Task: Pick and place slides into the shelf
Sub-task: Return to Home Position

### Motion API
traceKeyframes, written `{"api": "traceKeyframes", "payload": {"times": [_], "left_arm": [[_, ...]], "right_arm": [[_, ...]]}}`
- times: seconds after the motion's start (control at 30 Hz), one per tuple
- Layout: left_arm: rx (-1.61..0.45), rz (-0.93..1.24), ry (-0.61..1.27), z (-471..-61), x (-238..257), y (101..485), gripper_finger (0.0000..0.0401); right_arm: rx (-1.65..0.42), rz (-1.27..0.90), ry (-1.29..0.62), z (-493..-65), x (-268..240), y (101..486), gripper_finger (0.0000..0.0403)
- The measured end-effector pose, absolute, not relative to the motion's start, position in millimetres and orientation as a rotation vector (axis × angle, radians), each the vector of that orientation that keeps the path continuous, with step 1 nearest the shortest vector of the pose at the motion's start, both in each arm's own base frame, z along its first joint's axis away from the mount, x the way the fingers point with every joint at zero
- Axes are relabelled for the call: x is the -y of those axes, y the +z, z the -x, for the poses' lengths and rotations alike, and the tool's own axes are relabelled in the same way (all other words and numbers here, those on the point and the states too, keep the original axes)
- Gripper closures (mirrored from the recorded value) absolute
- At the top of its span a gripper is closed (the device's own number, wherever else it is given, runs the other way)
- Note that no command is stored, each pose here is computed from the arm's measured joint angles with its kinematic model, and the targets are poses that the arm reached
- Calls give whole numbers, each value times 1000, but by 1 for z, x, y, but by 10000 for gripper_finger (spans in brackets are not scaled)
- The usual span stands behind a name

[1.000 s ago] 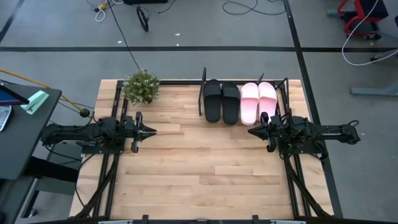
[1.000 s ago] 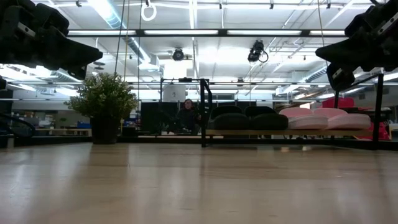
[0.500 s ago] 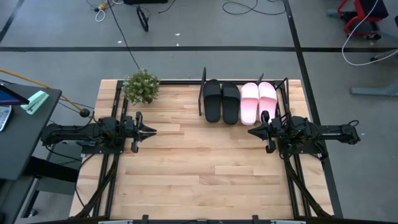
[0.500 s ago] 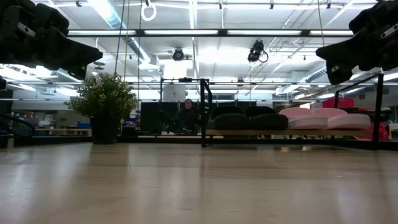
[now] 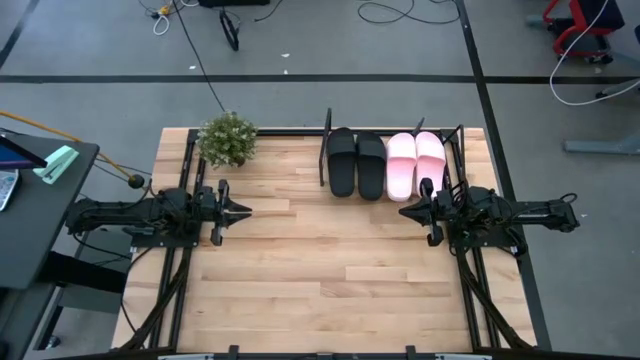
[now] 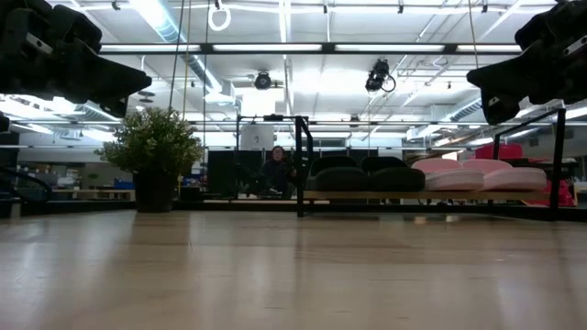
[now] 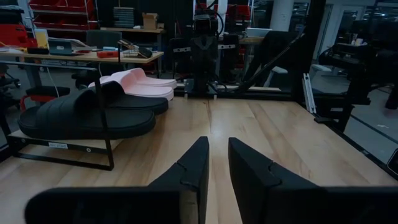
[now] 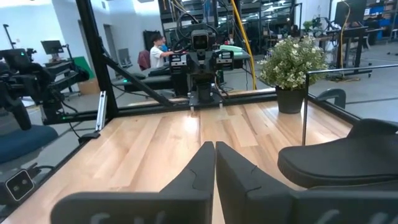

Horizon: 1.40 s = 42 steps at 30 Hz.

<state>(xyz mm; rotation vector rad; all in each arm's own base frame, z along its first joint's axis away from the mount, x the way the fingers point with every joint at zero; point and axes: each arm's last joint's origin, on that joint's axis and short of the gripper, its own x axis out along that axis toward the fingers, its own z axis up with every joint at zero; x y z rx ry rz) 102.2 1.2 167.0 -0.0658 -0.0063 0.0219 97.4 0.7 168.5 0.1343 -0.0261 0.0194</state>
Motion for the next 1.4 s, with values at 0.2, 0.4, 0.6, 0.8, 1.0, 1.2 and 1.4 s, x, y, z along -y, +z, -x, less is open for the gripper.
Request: {"api": "traceKeyframes", "payload": {"times": [0.2, 0.4, 0.6, 0.8, 1.0, 1.2, 1.4], "left_arm": [[6, 66, 22, -102, -1, 167, 337], [6, 66, 22, -102, -1, 167, 345], [6, 66, 22, -102, -1, 167, 342], [7, 66, 22, -102, -1, 167, 334], [7, 66, 22, -102, -1, 167, 335], [7, 66, 22, -102, -1, 167, 344], [6, 66, 22, -102, -1, 167, 344]], "right_arm": [[26, -135, 20, -97, -1, 169, 382], [26, -135, 20, -97, -1, 169, 384], [26, -135, 20, -97, -1, 169, 384], [26, -135, 20, -97, -1, 169, 384], [26, -135, 21, -97, -1, 169, 384], [26, -135, 21, -97, -1, 169, 384], [26, -135, 20, -97, -1, 169, 384]]}}
